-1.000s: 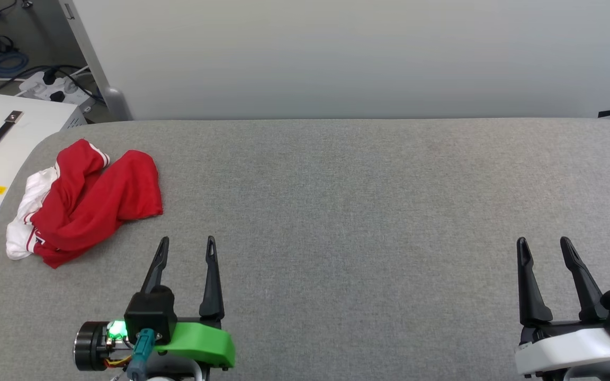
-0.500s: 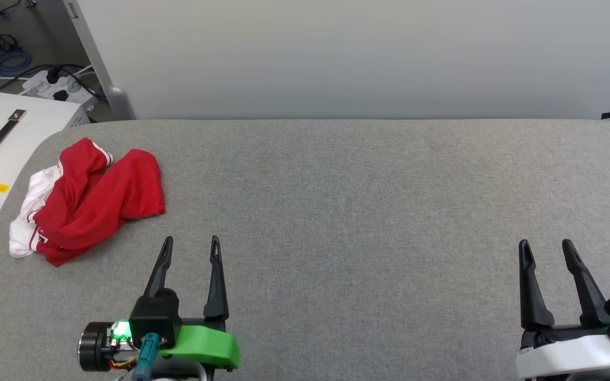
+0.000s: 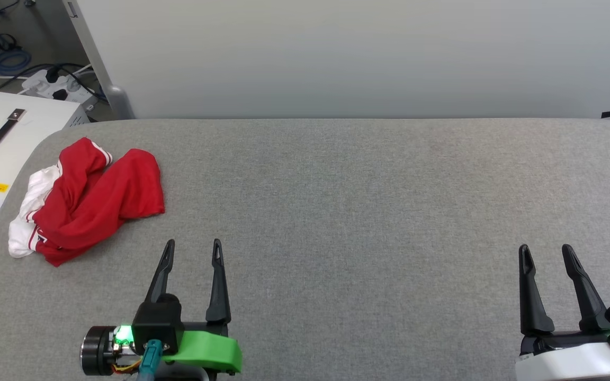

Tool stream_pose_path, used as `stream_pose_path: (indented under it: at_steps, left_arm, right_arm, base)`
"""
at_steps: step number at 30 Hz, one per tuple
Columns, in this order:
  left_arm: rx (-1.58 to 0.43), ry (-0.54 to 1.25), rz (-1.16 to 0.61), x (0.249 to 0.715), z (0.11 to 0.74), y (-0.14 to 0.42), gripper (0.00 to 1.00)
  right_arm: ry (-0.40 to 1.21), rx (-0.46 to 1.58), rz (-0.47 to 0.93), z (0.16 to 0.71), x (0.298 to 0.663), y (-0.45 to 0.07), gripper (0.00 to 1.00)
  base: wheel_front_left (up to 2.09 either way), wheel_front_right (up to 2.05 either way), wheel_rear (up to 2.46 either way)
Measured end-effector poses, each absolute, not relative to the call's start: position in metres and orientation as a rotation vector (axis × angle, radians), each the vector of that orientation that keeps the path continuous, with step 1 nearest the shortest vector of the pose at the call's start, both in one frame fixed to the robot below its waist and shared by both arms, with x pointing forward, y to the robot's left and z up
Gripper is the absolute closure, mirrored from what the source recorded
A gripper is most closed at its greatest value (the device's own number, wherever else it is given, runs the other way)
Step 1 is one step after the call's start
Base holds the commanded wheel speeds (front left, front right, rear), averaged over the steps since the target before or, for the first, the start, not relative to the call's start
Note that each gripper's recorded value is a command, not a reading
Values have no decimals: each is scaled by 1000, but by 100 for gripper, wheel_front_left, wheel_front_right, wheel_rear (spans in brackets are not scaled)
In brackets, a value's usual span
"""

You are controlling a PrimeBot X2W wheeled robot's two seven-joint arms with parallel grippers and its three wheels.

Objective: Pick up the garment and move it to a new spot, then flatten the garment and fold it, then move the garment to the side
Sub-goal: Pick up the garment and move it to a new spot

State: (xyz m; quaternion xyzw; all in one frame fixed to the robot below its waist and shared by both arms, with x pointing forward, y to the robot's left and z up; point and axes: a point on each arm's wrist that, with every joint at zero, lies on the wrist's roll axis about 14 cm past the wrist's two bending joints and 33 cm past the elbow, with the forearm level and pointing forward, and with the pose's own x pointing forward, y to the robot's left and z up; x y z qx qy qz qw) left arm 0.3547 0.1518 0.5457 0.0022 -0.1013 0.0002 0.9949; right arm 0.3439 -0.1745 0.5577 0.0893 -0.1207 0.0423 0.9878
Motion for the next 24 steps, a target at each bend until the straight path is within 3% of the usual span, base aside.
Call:
stream_pose_path:
  at_steps: [24]
  left_arm:
    - [10, -181, 79, 348, 539, 177, 0]
  right_arm:
    - [-226, 181, 152, 554, 355, -153, 0]
  base:
    - [0, 0, 0]
